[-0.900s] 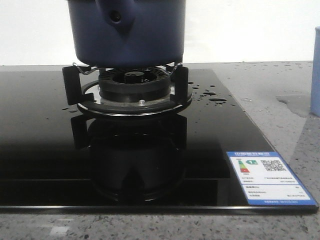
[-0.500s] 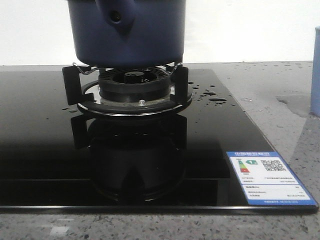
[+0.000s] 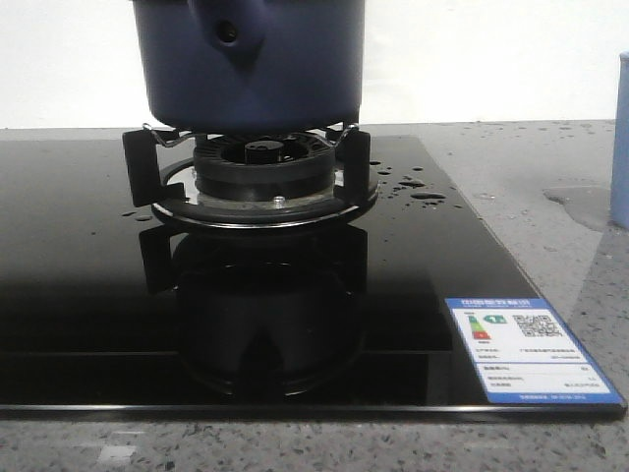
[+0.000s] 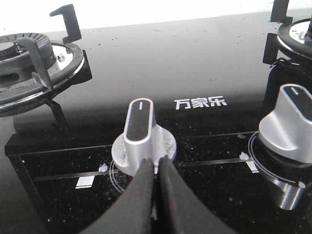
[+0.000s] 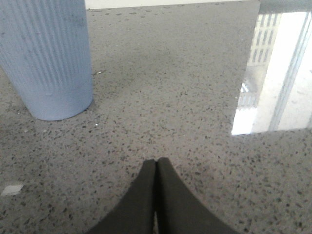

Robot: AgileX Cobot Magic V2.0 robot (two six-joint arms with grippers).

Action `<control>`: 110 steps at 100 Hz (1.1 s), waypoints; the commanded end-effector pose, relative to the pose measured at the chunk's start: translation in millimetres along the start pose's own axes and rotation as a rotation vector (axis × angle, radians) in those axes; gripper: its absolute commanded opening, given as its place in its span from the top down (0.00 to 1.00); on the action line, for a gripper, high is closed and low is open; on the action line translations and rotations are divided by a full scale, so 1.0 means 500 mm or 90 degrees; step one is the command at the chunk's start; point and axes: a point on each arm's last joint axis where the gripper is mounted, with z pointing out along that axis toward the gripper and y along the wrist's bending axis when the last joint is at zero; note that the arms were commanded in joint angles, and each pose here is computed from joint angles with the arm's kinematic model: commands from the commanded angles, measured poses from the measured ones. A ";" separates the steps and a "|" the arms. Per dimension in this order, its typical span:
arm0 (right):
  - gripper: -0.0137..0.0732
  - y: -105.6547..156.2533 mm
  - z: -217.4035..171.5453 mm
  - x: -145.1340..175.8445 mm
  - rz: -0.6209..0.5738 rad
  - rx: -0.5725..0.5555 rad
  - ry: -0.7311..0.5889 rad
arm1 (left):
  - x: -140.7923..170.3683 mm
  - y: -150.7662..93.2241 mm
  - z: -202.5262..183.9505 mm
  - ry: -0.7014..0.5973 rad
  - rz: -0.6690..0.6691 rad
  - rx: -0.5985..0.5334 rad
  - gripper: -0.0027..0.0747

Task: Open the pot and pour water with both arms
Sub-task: 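Move the left gripper up to the blue knob of the pot lid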

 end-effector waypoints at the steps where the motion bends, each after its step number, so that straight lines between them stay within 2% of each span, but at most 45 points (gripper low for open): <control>1: 0.93 0.001 0.002 -0.005 -0.047 -0.001 -0.069 | 0.000 -0.001 0.004 -0.061 -0.048 0.000 0.99; 13: 0.93 0.011 -0.007 -0.045 -0.046 -0.031 -0.213 | -0.033 0.006 -0.003 -0.181 -0.226 0.005 0.99; 18: 0.93 0.015 -0.015 -0.062 -0.046 -0.045 -0.278 | -0.040 0.011 -0.005 -0.213 -0.317 0.006 0.99; 29: 0.93 0.021 -0.028 -0.085 -0.031 -0.067 -0.371 | -0.051 0.025 -0.011 -0.267 -0.441 -0.006 0.99; 44: 0.93 0.012 -0.030 -0.089 0.122 -0.082 -0.373 | -0.050 0.035 -0.013 -0.283 -0.621 -0.005 0.99; 50: 0.93 0.008 -0.029 -0.089 0.179 -0.083 -0.365 | -0.049 0.036 -0.012 -0.281 -0.657 0.000 0.99; 62: 0.93 0.005 -0.036 -0.104 0.218 -0.085 -0.365 | -0.063 0.028 -0.016 -0.265 -0.655 0.031 0.99; 68: 0.93 0.006 -0.041 -0.122 0.229 -0.087 -0.338 | -0.080 0.018 -0.022 -0.250 -0.616 0.061 0.99; 82: 0.93 0.011 -0.051 -0.165 0.231 -0.084 -0.190 | -0.129 -0.006 -0.030 -0.173 -0.481 0.116 0.99; 94: 0.93 0.015 -0.059 -0.214 0.225 -0.080 -0.079 | -0.177 -0.020 -0.022 -0.088 -0.403 0.151 0.99; 105: 0.93 0.023 -0.061 -0.247 0.229 -0.080 0.077 | -0.226 -0.036 -0.003 -0.004 -0.336 0.205 0.99; 110: 0.93 0.031 -0.056 -0.256 0.242 -0.089 0.158 | -0.246 -0.048 0.005 0.032 -0.296 0.254 0.99</control>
